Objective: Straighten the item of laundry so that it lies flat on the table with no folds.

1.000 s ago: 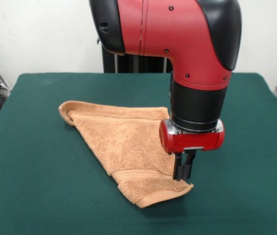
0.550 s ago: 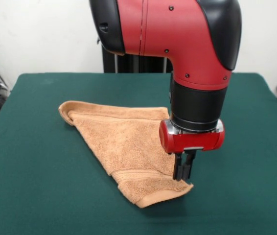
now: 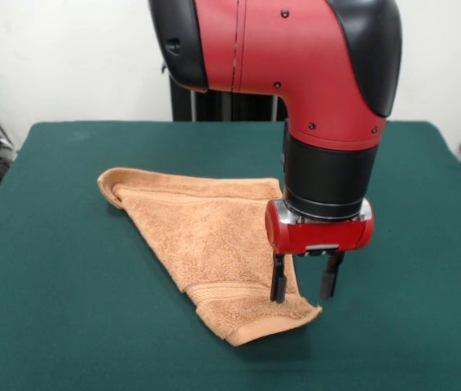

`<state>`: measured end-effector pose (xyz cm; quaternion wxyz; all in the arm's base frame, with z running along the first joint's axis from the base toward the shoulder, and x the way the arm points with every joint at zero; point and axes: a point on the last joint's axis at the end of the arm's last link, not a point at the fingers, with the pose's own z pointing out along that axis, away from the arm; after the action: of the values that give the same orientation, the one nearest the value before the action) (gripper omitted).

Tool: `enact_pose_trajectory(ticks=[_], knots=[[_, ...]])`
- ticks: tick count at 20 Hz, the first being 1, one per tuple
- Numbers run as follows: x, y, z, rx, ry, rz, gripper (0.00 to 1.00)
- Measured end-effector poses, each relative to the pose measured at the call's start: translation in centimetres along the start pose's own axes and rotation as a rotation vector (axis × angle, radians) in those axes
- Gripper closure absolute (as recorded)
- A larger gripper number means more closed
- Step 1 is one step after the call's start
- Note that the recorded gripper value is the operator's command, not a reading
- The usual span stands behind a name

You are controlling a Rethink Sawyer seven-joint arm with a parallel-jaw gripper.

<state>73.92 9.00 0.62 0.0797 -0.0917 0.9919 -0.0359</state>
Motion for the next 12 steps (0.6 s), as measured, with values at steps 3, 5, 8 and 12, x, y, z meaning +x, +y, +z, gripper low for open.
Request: enact_pose_trajectory(ticks=[3, 5, 8, 12], knots=[[0.11, 0.08, 0.05, 0.0, 0.001, -0.001, 0.0], [0.18, 0.12, 0.08, -0.001, 0.002, -0.001, 0.0], [0.27, 0.18, 0.11, -0.002, 0.004, -0.002, 0.0], [0.39, 0.21, 0.14, -0.002, 0.007, -0.002, 0.0]])
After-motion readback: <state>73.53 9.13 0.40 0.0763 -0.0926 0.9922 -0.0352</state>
